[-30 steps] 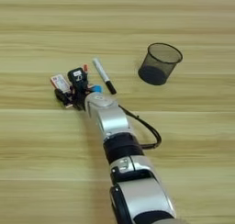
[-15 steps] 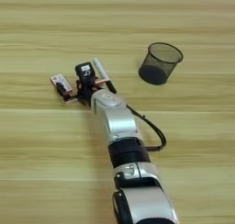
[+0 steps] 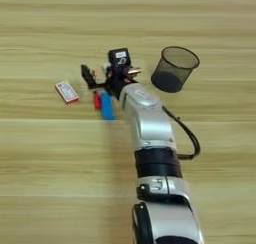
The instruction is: Move the objects on the table
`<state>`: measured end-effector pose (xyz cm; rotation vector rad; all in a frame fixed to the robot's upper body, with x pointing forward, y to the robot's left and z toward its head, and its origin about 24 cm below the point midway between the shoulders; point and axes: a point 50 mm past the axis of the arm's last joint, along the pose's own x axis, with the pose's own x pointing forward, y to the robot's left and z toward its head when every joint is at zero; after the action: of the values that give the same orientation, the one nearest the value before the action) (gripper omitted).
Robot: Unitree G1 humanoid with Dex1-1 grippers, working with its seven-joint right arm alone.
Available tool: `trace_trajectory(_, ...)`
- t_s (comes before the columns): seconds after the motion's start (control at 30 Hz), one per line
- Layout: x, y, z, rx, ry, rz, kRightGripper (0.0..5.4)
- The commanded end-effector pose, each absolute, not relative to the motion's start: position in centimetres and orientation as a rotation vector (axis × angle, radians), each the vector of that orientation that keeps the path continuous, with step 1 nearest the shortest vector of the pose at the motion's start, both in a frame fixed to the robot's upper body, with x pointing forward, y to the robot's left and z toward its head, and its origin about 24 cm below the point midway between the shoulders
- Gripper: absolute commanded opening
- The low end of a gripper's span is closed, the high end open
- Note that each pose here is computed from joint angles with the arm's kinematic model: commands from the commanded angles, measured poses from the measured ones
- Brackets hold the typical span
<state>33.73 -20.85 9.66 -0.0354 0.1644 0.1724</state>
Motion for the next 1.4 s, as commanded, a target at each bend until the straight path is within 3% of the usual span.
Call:
trace_trajectory(0.03,35.4,-23.8,16.4,-0.062,-0.061,0.074,5.36)
trace_trajectory(0.3,35.9,-28.6,17.9,-0.033,-0.092,-0.066,5.36)
trace_trajectory(0.57,36.8,-32.5,18.8,-0.029,-0.050,-0.158,5.36)
trace_trajectory(0.87,37.2,-33.8,18.8,0.030,0.011,-0.167,4.37)
trace_trajectory(1.2,37.4,-33.4,18.0,0.031,0.048,-0.137,3.39)
trace_trajectory(1.4,37.7,-32.6,17.4,0.076,0.112,-0.061,2.52)
